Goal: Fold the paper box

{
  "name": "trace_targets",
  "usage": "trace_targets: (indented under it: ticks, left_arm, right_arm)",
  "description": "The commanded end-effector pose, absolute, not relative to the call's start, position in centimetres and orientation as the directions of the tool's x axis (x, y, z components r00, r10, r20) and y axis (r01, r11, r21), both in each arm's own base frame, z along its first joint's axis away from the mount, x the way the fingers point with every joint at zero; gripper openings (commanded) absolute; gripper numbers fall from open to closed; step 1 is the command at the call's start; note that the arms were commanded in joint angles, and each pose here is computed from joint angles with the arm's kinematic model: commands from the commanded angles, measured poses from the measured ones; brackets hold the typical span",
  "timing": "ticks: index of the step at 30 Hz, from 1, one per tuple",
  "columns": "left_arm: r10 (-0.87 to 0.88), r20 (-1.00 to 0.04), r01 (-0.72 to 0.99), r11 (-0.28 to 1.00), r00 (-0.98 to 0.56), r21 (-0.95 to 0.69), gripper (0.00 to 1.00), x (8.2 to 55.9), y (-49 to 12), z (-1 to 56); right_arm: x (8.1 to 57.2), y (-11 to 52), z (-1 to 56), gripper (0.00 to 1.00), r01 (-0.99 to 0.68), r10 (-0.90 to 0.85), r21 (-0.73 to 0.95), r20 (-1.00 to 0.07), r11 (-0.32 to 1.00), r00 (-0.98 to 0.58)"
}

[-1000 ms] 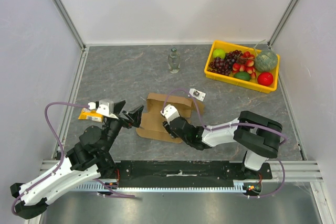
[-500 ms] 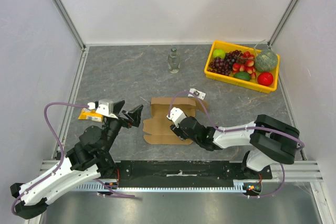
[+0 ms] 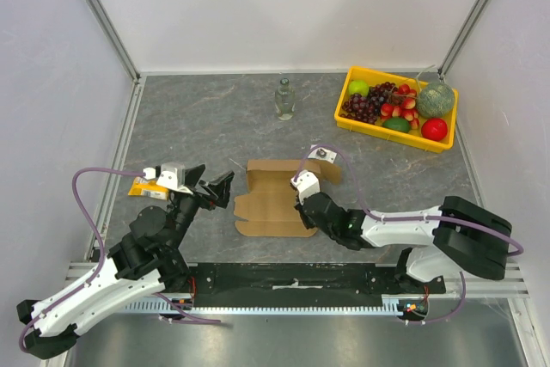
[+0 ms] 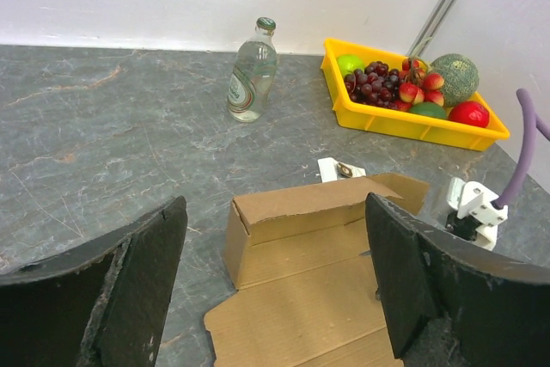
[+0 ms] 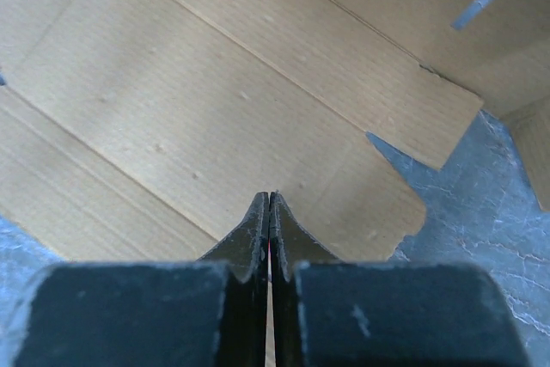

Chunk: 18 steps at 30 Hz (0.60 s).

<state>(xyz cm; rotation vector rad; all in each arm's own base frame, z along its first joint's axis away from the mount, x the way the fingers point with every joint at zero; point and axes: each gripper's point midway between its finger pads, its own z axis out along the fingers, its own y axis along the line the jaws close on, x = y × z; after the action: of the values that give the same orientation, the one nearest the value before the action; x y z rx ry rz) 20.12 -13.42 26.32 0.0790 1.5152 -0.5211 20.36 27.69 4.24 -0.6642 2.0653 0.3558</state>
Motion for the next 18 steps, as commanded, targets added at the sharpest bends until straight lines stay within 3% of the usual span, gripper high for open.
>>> trace_targets:
  ticks: [1, 18]
  left_arm:
    - [-0.308, -0.951, 0.363, 0.882, -0.040, -0.301, 0.88, 20.2, -13.5, 26.4]
    - [-0.294, -0.955, 0.352, 0.891, -0.032, -0.287, 0.83, 20.1, -12.9, 26.5]
  right_arm:
    - [21.6, 26.9, 3.6, 0.00, -0.464, -0.233, 0.016, -0.849, 0.886, -0.474]
    - [23.7, 27.5, 0.1, 0.00, -0.535, -0.347, -0.075, -0.834, 0.842, -0.429]
